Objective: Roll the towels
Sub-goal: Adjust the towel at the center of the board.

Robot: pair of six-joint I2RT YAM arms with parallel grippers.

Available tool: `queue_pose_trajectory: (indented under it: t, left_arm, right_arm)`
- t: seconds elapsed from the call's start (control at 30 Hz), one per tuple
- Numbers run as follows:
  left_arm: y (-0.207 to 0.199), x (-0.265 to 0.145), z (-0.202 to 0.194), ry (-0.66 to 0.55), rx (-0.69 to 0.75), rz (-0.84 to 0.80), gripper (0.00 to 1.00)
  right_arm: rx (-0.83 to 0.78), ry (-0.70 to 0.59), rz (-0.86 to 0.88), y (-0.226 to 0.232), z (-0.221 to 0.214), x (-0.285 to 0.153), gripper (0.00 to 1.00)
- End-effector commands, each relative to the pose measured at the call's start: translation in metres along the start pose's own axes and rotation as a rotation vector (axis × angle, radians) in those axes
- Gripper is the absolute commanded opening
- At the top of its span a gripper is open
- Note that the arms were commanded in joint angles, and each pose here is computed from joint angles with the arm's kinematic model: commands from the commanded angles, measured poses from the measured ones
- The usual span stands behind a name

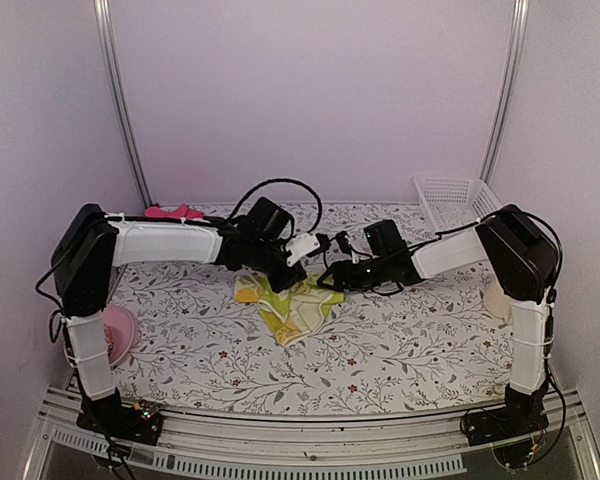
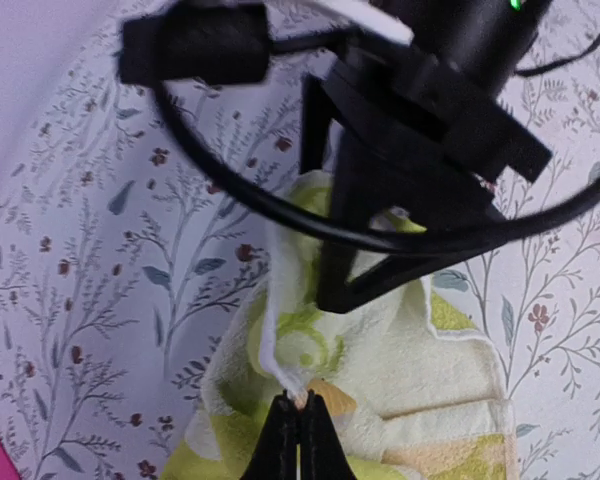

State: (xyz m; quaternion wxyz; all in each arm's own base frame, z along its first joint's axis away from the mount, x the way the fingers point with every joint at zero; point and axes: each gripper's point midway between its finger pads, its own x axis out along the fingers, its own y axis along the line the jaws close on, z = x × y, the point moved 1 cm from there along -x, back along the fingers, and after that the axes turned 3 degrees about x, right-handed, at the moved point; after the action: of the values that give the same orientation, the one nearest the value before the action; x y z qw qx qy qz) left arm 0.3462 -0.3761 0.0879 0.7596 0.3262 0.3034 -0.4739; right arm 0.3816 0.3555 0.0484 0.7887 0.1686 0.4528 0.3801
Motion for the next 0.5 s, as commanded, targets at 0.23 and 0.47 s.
queue_pose_trajectory:
  t: [0.23, 0.47]
  left_arm:
    - [0.100, -0.140, 0.007, -0.146, -0.045, 0.260, 0.00]
    - [0.123, -0.182, -0.026, -0.145, -0.121, 0.338, 0.00]
  right_arm:
    - [-0.218, -0.062, 0.120, 0.060, 0.004, -0.014, 0.98]
    - [-0.290, -0.033, -0.044, 0.069, -0.005, 0.026, 0.99]
